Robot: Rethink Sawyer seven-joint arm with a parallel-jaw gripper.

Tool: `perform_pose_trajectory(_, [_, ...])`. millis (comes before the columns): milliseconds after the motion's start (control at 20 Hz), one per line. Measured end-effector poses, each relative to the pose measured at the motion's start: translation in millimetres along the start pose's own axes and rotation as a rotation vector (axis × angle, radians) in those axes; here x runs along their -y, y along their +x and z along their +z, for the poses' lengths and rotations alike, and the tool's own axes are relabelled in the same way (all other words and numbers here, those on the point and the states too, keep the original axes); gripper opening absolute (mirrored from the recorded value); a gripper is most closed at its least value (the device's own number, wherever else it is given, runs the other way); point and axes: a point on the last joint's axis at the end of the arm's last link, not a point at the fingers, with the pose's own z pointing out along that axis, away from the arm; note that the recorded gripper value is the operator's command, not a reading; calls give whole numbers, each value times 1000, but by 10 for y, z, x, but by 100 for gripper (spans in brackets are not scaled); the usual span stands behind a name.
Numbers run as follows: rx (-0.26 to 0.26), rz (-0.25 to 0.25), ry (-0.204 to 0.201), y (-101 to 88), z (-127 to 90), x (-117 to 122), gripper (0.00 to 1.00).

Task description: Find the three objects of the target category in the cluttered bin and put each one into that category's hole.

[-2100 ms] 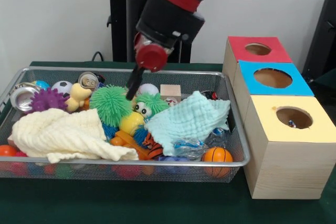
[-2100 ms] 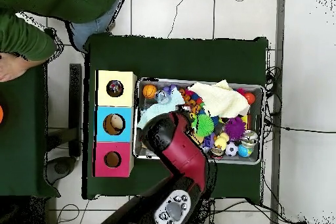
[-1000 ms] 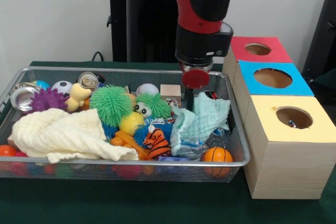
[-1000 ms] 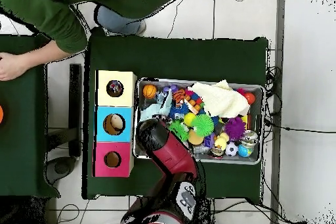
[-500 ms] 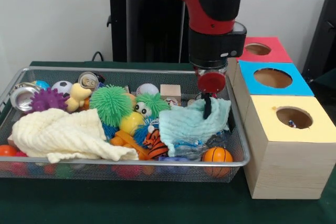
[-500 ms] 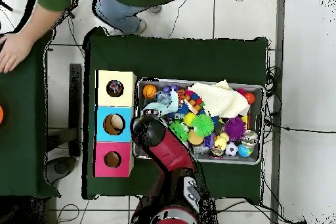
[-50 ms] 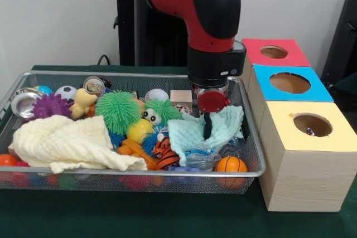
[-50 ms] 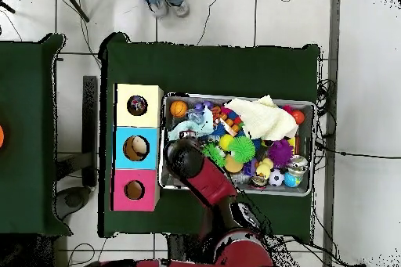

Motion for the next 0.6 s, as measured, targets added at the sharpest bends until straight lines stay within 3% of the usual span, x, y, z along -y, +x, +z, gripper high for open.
perform_pose_trajectory(150, [-4,-20,0,39,21,17,100])
perform_pose_trajectory(250, [23,-56,-12,75,43,26,100])
perform_pose_trajectory(300, [45,-79,-23,94,55,23,0])
perform_pose_trajectory(600, [100,-134,-34,154,40,24,0])
